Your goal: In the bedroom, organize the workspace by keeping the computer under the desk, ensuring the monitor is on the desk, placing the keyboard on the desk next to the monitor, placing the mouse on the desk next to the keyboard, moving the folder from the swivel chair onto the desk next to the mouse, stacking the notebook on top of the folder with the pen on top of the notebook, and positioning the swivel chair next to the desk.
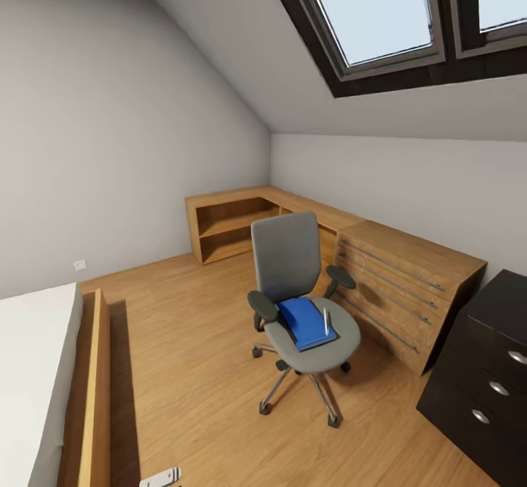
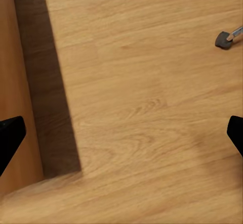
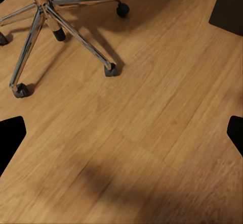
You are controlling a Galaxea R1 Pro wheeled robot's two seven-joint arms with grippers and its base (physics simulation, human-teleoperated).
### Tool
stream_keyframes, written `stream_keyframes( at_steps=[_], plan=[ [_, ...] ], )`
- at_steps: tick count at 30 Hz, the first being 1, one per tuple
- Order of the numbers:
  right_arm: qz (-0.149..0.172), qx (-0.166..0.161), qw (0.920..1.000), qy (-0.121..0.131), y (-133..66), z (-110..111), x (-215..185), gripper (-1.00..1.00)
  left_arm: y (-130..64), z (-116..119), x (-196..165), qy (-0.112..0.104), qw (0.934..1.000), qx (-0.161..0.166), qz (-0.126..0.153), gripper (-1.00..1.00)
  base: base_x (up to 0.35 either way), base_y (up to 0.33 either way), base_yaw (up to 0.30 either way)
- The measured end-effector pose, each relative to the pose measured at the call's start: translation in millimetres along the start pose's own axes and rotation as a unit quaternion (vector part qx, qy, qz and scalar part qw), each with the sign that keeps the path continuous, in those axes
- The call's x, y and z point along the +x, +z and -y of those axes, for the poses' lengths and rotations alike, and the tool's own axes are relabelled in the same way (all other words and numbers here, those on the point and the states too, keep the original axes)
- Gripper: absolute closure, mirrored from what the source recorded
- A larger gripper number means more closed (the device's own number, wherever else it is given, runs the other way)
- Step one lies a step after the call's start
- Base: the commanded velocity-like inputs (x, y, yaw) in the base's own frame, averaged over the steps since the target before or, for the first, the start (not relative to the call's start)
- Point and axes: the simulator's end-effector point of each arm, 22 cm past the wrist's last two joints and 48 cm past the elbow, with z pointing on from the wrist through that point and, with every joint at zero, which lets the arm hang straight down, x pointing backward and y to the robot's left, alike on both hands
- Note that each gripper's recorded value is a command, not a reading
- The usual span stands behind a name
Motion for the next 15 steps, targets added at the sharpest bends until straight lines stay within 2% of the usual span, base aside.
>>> stream_keyframes(
  at_steps=[15],
  plan=[
    [0.000, 0.000, 1.0000, 0.000, -11.8, -1, -13, -1.00, -14.2, 0, -11, 0.000, 1.0000, 0.000, 0.000, -1.00, 0.000, 0.000, 0.000]
  ],
)
